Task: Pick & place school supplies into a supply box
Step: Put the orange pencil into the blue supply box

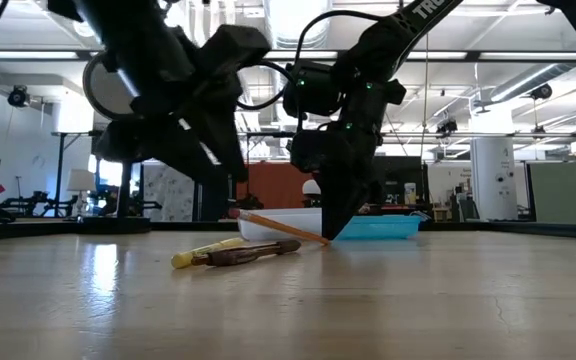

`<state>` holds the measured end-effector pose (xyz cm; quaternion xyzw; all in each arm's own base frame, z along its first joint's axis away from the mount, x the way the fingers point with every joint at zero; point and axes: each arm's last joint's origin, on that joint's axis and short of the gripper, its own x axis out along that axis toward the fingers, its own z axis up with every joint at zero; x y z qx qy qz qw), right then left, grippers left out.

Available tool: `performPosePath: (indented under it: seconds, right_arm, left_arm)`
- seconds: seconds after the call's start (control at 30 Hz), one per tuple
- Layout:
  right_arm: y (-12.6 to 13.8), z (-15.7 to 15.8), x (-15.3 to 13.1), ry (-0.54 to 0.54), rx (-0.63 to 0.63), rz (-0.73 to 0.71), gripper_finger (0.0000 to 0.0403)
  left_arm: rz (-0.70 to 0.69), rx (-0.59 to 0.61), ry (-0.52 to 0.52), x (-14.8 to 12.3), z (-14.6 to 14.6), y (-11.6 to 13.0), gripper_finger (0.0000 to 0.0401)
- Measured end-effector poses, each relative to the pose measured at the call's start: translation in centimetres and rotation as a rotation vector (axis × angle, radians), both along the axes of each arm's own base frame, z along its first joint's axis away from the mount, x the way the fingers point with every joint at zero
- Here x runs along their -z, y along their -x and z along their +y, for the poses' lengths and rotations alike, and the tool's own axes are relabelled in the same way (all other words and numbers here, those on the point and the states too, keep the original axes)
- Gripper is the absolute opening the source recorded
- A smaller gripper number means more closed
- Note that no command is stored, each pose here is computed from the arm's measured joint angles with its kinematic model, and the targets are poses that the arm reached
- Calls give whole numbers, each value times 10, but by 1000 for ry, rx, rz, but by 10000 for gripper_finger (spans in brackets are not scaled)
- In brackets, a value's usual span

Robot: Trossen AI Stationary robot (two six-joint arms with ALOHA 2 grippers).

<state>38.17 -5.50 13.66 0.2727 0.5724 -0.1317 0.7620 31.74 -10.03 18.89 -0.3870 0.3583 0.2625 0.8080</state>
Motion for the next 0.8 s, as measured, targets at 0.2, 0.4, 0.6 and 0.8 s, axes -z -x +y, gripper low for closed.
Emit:
performPosePath:
  seconds: [0.2, 0.4, 0.6, 0.8]
  right_arm:
    - [0, 0, 0, 1, 0, 0, 13]
    - [0, 0, 0, 1, 0, 0, 13]
    - [0, 1, 0, 0, 2, 0, 13]
    - [0, 1, 1, -1, 2, 0, 13]
  left_arm:
    - [19, 74, 12, 2, -9, -23, 113]
    - [72, 74, 34, 16, -8, -30, 113]
    - [79, 83, 18, 18, -4, -30, 113]
    - [85, 117, -12, 18, 2, -32, 112]
